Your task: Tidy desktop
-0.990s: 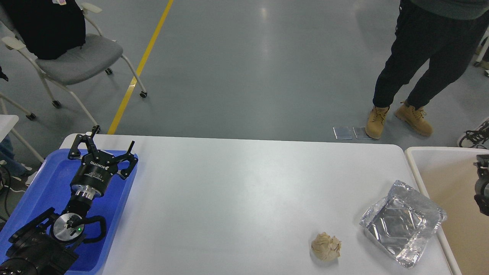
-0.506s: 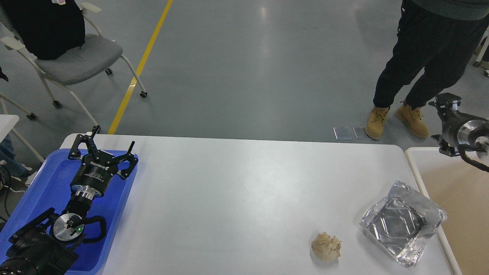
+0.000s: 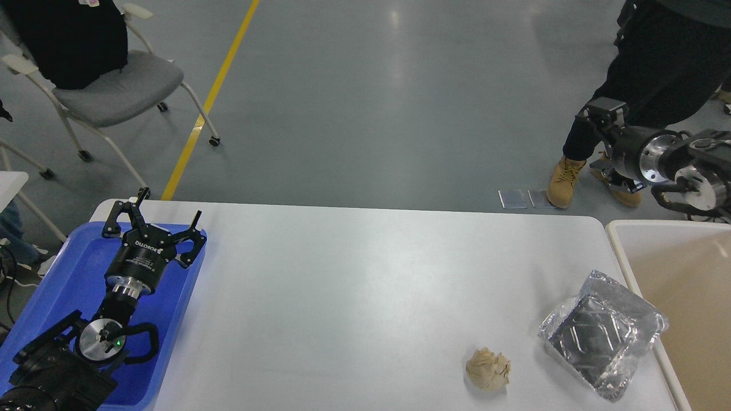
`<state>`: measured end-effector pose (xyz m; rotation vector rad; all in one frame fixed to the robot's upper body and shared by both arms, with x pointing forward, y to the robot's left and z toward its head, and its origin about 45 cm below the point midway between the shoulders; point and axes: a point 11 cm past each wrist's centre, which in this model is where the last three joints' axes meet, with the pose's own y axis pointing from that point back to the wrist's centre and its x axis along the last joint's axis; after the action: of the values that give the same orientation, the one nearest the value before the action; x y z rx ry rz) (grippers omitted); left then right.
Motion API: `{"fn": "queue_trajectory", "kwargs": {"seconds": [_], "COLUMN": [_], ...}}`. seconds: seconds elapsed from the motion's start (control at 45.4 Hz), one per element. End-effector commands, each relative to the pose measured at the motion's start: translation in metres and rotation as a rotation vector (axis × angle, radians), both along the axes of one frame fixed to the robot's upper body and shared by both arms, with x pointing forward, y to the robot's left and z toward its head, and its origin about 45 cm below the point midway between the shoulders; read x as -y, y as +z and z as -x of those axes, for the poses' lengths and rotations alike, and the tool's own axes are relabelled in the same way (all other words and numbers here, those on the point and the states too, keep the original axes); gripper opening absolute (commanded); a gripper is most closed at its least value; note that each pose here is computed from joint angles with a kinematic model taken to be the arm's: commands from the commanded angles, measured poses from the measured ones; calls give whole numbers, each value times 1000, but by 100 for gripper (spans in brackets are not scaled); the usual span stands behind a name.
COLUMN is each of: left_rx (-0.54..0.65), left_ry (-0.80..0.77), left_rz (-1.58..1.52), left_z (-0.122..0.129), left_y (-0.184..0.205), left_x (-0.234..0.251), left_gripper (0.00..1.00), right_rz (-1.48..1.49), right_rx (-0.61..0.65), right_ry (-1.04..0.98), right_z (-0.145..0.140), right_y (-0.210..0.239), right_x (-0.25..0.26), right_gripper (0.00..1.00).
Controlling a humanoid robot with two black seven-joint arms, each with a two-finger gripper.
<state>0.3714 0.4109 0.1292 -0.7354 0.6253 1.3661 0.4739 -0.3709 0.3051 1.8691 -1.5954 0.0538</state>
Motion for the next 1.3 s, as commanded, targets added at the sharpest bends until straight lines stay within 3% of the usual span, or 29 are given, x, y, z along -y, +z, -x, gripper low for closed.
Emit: {"fn": "queue_trajectory", "kwargs": {"seconds": [0.0,0.33,0.638,1.034,1.276], "left_rx": [1,0,0,0,0], "left_ry": [-1,0,0,0,0], "left_rz": [0,0,0,0,0], "left_z": [0,1,1,1,1], "left_y": [0,0,0,0,0], "left_x": [0,0,0,0,0], "left_gripper": [99,99,99,99,99], "right_rz": [203,514,707,802,821], "right_rx": [-27,-131,-371,-570,-624], "right_ry": [223,543,859,1069,1069], "right_z": [12,48,96,123,126], "right_y": [23,65,61,67,63], "right_x": [-44,-94,-148,-191,-200], "right_gripper": [100,100,100,100,100]}}
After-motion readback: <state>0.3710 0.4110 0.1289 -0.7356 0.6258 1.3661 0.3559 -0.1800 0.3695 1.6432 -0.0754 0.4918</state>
